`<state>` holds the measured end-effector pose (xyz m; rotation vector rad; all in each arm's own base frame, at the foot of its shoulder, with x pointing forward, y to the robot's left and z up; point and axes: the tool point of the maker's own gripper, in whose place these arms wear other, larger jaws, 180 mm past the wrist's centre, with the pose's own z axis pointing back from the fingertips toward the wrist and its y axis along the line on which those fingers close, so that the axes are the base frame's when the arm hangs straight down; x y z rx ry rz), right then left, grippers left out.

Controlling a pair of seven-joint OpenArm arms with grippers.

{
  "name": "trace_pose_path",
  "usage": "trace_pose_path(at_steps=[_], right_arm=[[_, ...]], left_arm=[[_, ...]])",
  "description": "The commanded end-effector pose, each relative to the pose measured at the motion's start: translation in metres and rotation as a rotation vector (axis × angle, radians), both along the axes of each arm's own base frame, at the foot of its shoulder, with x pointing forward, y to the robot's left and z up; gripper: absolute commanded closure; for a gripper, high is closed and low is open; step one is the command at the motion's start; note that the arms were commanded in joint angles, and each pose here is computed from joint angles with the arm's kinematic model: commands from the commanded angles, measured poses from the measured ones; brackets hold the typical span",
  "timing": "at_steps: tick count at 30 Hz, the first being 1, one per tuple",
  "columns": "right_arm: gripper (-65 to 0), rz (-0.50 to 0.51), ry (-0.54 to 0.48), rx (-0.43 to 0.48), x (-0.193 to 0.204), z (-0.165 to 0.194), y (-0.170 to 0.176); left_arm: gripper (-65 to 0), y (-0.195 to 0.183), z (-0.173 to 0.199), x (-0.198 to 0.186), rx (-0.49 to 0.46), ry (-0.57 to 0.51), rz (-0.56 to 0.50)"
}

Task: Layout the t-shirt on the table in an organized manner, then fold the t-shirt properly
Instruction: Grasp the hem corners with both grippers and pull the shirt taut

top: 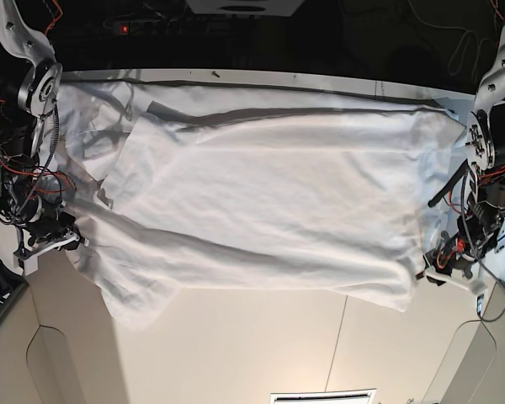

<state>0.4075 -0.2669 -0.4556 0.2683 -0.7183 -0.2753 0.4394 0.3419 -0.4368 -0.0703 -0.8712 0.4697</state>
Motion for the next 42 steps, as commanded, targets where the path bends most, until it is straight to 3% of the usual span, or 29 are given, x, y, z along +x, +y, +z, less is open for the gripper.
trace_pose_path(at_steps=[1, 8, 13, 21, 34, 39, 42], right_arm=[[0.0, -0.015, -0.063, -0.008, 0.017, 0.02, -0.009], [0.0, 0.003, -0.071, -0.002, 0.017, 0.022, -0.006], [0.0, -0.001, -0.083, 0.017, 0.019, 0.024, -0.005], [0.0, -0.001, -0.083, 0.017, 0.019, 0.024, -0.005], [0.0, -0.001, -0.083, 0.017, 0.019, 0.024, -0.005], [0.0, -0.001, -0.083, 0.017, 0.019, 0.024, -0.005], [0.0, -0.001, -0.083, 0.017, 0.019, 0.024, -0.004]], left_arm=[[-22.8, 0.012, 0.023, 0.015, 0.001, -0.087, 0.041], [-22.8, 0.029, 0.004, -0.012, -0.152, -0.134, 0.233], [-22.8, 0.023, 0.011, -0.007, -0.241, -0.19, 0.233], [-22.7, 0.017, 0.012, -0.003, -0.256, -0.195, 0.221], [-22.6, -0.013, 0.039, 0.035, -0.101, -0.12, -0.029], [-22.6, -0.012, 0.04, 0.036, -0.055, -0.123, -0.053], [-22.6, -0.001, 0.051, 0.041, 0.008, -0.198, -0.031]])
